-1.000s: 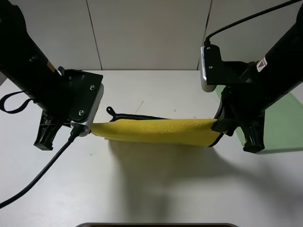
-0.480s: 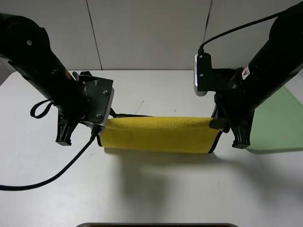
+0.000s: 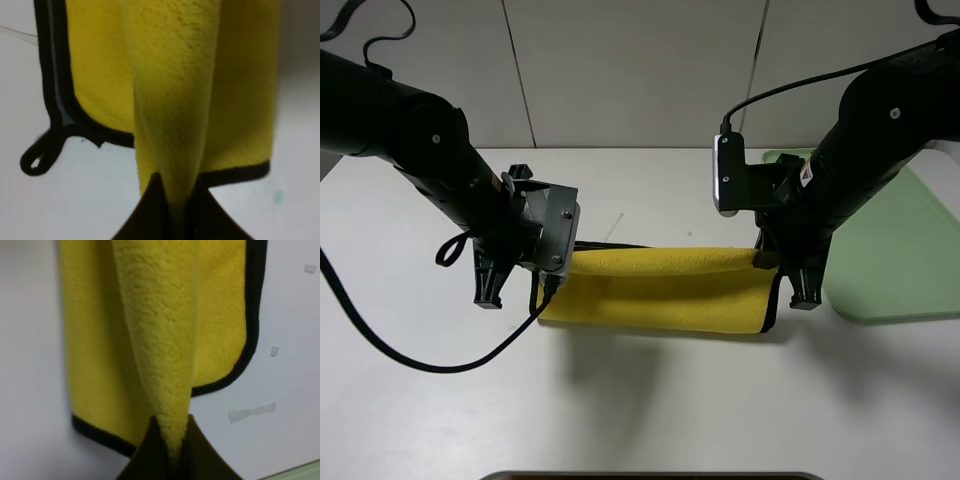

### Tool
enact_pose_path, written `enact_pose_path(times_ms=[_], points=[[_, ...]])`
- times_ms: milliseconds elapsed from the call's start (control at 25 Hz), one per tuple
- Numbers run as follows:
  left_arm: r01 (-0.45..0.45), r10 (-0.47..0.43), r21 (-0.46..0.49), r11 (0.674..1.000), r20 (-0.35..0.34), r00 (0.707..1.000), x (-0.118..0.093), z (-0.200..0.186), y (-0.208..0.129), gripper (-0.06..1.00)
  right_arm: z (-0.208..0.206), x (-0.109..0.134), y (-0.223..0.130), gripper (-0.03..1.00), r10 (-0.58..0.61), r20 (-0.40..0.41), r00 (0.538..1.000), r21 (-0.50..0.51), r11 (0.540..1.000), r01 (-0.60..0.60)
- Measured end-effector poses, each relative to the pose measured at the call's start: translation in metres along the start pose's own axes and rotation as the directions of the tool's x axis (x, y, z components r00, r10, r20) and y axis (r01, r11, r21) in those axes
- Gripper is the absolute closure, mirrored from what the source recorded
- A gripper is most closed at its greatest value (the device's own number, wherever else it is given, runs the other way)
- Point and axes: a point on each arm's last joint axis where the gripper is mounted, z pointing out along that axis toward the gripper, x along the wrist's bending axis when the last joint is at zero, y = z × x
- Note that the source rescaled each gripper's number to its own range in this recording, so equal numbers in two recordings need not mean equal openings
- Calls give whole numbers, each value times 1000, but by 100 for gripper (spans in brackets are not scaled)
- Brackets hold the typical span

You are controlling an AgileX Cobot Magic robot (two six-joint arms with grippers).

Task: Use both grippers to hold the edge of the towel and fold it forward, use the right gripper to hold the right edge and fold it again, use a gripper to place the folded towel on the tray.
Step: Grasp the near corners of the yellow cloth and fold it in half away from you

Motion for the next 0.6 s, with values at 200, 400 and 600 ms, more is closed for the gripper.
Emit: enact_pose_path(times_ms=[200, 400, 600], points=[[-2, 0, -27, 1000, -67, 998, 7, 11, 3, 94, 12, -5, -1, 97, 1, 37, 999, 20, 1000, -2], [-7, 3, -41, 999, -100, 995, 10, 18, 4, 94, 18, -7, 0, 97, 3, 58, 998, 19, 1000, -4], [-11, 6, -46, 999, -114, 993, 11, 20, 5, 94, 20, -8, 1, 97, 2, 68, 998, 12, 1000, -2]])
